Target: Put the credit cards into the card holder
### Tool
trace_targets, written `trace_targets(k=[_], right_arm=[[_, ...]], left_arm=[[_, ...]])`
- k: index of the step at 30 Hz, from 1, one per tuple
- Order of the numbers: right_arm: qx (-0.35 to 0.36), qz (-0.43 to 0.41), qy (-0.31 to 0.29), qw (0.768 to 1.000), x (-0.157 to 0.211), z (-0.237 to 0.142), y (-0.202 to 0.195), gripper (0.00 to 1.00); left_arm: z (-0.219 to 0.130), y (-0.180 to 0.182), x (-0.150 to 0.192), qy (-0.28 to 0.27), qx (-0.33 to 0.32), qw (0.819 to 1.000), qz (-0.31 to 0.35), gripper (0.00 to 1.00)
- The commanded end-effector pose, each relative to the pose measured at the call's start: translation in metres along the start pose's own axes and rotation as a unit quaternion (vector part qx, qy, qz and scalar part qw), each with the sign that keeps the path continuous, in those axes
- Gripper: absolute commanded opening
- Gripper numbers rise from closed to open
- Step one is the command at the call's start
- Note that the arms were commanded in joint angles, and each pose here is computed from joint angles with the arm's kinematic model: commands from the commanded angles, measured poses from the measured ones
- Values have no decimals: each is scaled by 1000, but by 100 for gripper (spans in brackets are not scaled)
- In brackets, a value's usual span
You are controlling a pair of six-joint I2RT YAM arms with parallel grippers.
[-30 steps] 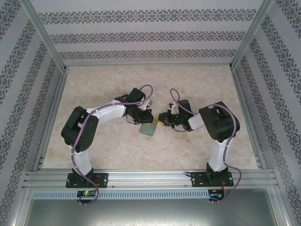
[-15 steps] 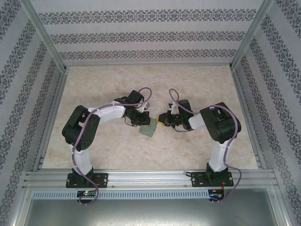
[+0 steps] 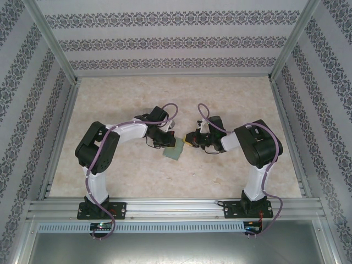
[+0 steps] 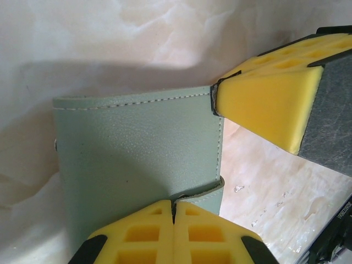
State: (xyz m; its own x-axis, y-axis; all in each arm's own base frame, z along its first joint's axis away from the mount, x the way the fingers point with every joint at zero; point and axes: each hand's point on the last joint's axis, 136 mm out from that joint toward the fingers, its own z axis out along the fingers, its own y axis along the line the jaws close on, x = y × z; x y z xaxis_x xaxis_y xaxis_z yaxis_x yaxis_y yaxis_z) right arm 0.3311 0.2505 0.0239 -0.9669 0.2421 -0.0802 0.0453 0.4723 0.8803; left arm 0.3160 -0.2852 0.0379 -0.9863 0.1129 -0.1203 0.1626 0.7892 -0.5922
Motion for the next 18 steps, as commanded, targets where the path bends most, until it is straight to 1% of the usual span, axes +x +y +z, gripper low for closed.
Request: trace_targets(k=[1,6,10,18], right_arm=[[11,-4,-5,1000,-1,2,-3,0],[9,-6,-6,1000,-1,1,-2,0],[10,-4,-5,1000,-1,1,-3,0],[9,-5,-7,1000,-3,3,-1,0]], left_arm=[[-5,-7,-16,-23,14,1000,16,0],[1,-13,-18,-17,39,999,11,0],[-2,-22,-20,-28,64,997,14,0],[2,-9,-16,-15,29,999,20,0]])
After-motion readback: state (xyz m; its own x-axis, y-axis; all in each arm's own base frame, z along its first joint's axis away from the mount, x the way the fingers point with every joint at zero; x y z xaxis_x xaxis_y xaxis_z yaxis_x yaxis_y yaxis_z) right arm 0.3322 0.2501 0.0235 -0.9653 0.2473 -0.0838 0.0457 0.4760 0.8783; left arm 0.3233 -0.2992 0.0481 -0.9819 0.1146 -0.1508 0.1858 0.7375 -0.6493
